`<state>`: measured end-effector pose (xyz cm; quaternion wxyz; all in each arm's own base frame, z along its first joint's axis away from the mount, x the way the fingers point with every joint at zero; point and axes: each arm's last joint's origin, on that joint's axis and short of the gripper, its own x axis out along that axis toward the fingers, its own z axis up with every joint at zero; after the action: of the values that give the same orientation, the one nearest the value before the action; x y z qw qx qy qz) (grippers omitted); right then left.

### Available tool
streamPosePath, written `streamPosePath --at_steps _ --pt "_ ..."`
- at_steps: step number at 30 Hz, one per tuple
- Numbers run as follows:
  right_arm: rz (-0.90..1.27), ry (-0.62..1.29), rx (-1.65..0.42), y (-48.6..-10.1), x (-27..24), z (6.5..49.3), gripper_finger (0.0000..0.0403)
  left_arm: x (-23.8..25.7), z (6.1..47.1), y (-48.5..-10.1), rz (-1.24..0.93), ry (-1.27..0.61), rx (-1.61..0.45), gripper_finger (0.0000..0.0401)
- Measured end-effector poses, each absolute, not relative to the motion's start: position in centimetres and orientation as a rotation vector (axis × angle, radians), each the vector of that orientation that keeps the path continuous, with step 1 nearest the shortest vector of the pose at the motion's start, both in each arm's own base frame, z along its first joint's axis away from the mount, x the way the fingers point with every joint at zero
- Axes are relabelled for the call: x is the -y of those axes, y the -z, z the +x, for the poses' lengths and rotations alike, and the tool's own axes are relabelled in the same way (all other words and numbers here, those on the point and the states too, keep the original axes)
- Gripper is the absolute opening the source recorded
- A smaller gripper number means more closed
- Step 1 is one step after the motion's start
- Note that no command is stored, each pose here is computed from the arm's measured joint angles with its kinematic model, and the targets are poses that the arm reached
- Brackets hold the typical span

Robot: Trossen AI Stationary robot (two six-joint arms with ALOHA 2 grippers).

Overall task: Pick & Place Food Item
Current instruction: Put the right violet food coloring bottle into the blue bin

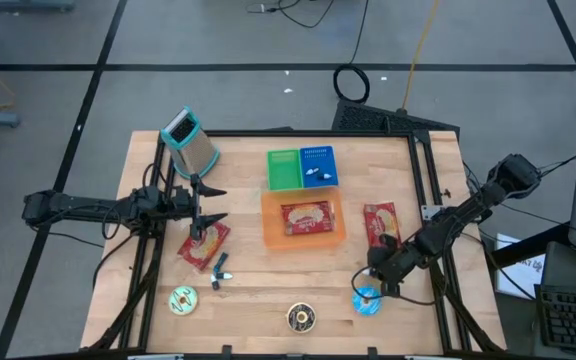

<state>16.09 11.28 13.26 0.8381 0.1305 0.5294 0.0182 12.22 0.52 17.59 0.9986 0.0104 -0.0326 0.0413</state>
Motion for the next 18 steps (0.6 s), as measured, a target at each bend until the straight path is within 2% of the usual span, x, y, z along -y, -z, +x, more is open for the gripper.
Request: streamPosePath --at_steps 6,18 --pt "0.256 -0.032 -1.028 -13.61 -11.19 16.85 0.0114 -0.52 12.22 -17.59 0.021 -0.082 0.065 0.0306" --pt "0.232 -0.106 -1.085 -13.47 -11.21 16.62 0.0114 -0.52 12.22 -17.59 0.021 -0.083 0.065 0.0306"
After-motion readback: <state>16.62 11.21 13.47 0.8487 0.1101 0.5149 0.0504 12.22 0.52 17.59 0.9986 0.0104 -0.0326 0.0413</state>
